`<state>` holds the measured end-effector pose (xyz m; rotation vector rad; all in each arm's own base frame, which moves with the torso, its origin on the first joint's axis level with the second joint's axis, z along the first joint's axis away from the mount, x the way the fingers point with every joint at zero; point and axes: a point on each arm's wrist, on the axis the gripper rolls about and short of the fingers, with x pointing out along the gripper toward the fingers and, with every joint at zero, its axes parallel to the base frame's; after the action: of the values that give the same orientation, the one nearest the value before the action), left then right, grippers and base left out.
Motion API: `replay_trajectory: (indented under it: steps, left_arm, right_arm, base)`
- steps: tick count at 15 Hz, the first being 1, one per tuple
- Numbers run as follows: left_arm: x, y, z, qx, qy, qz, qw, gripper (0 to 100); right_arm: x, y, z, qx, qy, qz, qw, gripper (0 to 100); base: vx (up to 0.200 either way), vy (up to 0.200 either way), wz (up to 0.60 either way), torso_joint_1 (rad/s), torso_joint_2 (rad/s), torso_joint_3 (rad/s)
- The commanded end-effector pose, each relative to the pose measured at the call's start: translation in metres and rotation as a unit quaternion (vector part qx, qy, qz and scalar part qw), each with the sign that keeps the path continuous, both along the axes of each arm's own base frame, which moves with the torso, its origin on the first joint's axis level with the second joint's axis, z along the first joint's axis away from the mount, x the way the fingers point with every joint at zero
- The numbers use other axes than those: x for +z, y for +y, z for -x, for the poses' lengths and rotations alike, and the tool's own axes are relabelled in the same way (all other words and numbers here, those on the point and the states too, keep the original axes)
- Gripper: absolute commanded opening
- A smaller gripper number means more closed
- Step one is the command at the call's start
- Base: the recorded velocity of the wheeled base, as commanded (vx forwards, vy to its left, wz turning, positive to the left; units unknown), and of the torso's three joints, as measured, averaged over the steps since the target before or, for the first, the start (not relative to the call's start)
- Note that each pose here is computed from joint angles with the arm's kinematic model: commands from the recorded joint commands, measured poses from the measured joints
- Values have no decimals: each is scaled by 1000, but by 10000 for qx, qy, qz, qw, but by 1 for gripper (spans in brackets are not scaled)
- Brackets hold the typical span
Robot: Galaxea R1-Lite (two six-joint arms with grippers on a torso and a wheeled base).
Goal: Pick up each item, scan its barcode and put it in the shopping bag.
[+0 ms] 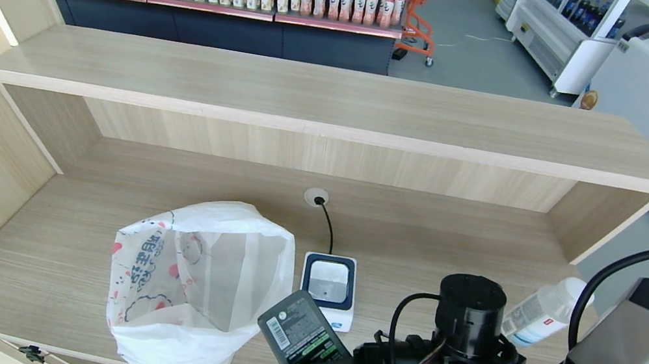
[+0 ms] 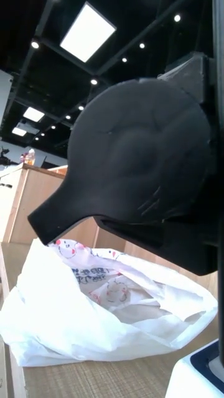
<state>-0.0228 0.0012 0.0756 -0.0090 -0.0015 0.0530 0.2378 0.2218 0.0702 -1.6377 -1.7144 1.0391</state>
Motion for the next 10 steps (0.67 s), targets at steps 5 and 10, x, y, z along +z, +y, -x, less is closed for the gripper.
replay_trajectory:
  steps: [5, 10]
  left_arm:
    - [0, 0, 0, 4, -1, 1, 10000, 100]
    - [0, 0, 0, 4, -1, 1, 10000, 100]
  right_arm:
    - [-1, 0, 0, 8, -7, -1, 10000, 0]
    - [0, 0, 0, 67, -26, -39, 10000, 0]
  base:
    - [0, 0, 0, 0, 0, 0]
    - [0, 0, 0, 0, 0, 0]
